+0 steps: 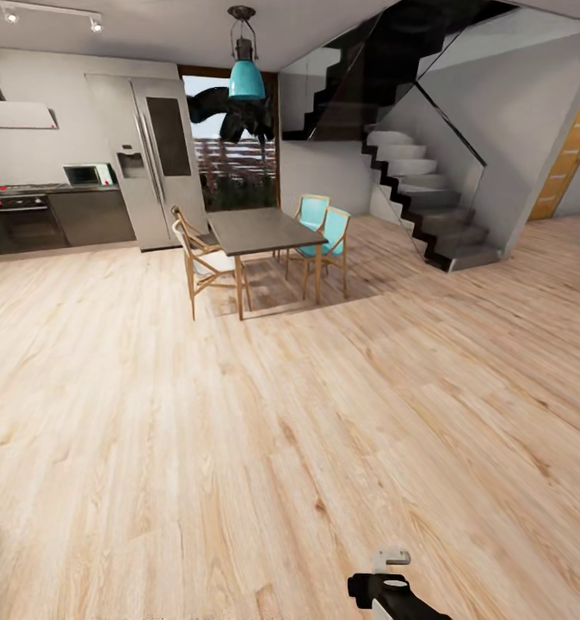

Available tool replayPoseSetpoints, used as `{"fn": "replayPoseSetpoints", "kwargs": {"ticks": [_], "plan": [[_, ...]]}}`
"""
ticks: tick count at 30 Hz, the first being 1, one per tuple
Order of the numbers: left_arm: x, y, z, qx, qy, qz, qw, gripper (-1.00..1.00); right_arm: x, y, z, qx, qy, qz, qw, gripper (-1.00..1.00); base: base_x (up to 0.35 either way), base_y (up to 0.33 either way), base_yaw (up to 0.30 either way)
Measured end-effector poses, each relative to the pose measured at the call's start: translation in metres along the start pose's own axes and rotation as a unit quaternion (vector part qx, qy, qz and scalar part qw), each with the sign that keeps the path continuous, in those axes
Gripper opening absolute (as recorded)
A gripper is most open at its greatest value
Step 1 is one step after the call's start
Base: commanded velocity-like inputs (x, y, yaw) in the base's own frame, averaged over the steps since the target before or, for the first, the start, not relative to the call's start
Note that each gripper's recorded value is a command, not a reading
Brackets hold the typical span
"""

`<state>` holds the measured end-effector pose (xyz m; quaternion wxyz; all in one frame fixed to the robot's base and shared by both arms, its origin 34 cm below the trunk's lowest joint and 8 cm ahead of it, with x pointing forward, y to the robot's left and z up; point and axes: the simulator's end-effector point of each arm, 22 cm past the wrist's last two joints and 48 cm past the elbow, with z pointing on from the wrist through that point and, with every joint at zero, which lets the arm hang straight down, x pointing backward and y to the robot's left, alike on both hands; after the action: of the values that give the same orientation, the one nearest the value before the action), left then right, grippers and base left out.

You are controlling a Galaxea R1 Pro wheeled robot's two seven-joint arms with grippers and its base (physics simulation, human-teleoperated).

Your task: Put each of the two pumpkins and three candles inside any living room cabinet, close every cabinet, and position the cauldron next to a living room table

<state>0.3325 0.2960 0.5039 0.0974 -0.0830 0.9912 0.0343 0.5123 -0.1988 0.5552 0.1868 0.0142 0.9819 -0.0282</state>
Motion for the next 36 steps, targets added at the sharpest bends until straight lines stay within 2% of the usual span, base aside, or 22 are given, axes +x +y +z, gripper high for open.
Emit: {"fn": "replayPoseSetpoints", "kwargs": {"ticks": [36], "plan": [[0.018, 0.003, 0.005, -0.004, 0.021, 0.002, 0.9998, 1.00, 0.020, 0.001, 0.009, -0.001, 0.022, -0.001, 0.9998, 1.00, 0.000, 0.000, 0.200]]}}
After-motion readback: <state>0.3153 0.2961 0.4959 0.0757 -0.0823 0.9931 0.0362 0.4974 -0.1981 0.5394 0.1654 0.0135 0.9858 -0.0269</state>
